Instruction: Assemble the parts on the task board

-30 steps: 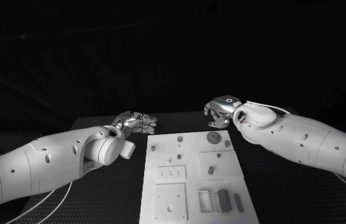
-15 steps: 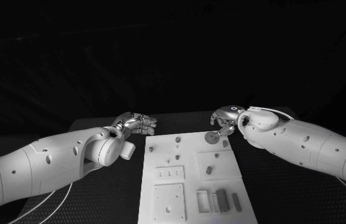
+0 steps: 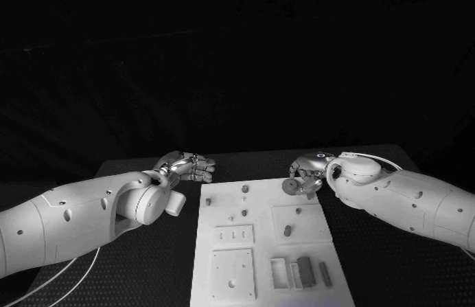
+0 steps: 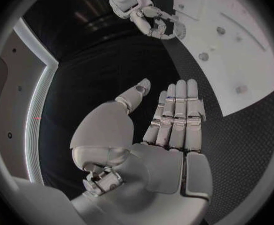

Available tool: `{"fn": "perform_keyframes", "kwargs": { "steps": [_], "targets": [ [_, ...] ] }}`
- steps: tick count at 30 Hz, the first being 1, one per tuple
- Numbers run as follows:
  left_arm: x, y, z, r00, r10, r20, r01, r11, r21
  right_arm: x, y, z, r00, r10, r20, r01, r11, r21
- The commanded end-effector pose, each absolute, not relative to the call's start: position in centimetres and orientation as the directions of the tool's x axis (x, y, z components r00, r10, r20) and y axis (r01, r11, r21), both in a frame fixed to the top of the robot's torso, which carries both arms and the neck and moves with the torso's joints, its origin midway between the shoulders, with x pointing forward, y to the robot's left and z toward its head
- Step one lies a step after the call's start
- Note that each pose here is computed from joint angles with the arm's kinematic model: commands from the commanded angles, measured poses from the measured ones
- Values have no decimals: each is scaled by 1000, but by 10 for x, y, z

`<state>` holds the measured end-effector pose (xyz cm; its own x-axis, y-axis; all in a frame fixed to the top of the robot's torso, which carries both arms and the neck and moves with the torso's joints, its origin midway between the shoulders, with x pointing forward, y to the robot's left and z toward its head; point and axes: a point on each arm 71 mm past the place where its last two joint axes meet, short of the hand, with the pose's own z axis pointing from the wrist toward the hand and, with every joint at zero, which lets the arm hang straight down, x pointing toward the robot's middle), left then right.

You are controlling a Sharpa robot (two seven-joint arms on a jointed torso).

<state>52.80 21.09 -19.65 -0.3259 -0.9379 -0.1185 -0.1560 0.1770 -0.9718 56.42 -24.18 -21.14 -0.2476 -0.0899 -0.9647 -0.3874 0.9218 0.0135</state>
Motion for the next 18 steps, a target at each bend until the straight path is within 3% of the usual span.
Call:
{"fn": "perform_keyframes", "kwargs": {
  "steps": [1,18],
  "targets": [
    [528,208,-196,-342,-934,-108,-149,168,-974,563,-240,-215,-252,-86,-964,-392,920,21],
    [528,208,-196,-342,-933,-108,-150,168,-974,567,-238,-221,-264,-84,-961,-389,921,26]
  ]
}}
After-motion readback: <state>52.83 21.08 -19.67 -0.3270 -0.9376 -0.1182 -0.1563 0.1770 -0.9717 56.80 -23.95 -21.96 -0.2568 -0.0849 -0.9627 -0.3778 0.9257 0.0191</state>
